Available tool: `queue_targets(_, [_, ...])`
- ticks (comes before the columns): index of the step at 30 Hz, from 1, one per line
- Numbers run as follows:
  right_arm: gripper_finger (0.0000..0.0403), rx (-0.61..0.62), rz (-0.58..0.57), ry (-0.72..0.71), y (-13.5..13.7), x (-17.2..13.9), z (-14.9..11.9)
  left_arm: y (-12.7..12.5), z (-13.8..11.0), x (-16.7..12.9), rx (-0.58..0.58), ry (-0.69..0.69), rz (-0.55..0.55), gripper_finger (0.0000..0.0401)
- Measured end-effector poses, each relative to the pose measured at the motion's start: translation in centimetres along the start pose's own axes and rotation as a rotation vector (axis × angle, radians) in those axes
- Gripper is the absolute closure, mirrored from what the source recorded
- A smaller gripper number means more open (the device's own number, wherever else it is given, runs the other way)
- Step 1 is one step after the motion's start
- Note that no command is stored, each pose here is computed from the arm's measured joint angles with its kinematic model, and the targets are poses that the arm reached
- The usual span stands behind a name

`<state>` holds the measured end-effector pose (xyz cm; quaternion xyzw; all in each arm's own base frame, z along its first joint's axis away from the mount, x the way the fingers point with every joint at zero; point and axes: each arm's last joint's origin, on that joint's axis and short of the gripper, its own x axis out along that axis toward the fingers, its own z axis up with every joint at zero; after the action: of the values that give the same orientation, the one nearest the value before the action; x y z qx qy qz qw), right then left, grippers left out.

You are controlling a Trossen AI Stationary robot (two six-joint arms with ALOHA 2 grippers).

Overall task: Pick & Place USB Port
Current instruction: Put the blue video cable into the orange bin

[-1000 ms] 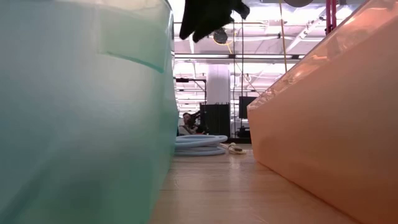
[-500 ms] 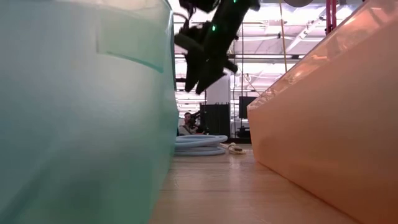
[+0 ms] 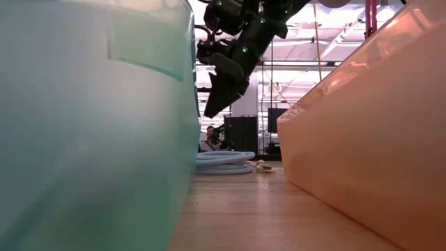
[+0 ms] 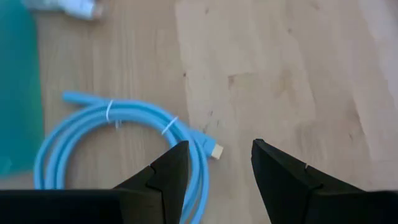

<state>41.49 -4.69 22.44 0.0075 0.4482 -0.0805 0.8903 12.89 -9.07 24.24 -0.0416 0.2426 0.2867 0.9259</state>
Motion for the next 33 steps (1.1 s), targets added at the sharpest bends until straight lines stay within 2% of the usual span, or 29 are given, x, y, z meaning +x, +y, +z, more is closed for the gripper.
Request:
queue_targets(5, [0.0239,-0.035,0.022,0.033,0.8,0.9,-1.4,0.0,0.0,0.0,-0.019,0.011,-0.005,0.0327])
queue_targets(11, [0.0238,0.001,0.112,0.051,1.6,1.7,-2.8,0.0,-0.1,0.0,-0.022,0.028,-0.013,0.0327])
queue_targets(20, [0.0238,0.015,0.095,0.03,1.7,3.1,-4.8,0.0,-0.1,0.0,-0.022,0.029,-0.013,0.0327])
queue_targets(33, [0.0238,0.045,0.091,0.051,1.7,3.7,-6.0,0.0,-0.1,0.0,-0.022,0.029,-0.013,0.0327])
